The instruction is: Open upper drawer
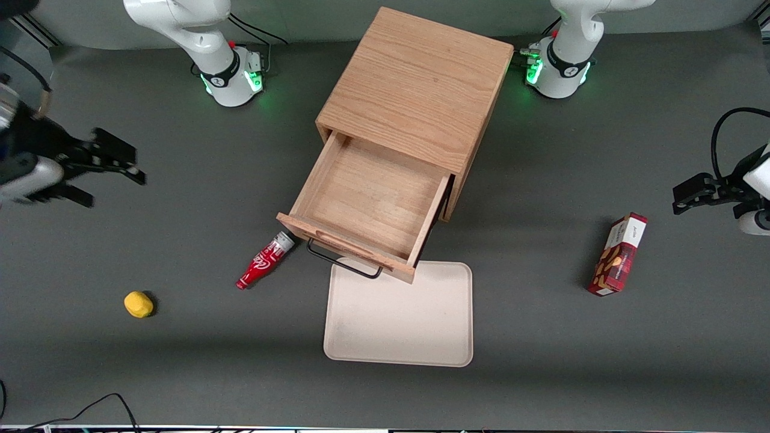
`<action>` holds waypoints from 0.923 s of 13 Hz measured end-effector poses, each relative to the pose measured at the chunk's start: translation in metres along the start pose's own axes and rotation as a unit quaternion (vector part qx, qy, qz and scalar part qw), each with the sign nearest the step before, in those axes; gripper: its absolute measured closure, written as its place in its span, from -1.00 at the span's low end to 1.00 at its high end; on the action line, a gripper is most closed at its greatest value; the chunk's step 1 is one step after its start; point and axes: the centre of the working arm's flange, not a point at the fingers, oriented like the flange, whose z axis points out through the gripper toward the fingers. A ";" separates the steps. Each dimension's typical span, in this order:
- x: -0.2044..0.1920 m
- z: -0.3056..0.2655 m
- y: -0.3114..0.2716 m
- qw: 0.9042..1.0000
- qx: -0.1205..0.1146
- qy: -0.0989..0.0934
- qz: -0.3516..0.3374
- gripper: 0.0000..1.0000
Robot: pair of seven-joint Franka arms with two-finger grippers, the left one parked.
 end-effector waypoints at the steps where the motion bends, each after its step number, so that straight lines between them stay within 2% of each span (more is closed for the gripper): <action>1: -0.014 -0.007 0.021 1.000 -0.010 0.001 0.020 -1.00; 3: -0.031 -0.017 0.058 0.998 -0.023 0.006 0.055 -1.00; 5: -0.037 -0.017 0.079 0.996 -0.025 0.005 0.085 -1.00; 9: -0.040 -0.013 0.089 0.989 -0.030 0.000 0.144 -1.00; 12: -0.040 -0.012 0.088 0.987 -0.031 -0.001 0.157 -1.00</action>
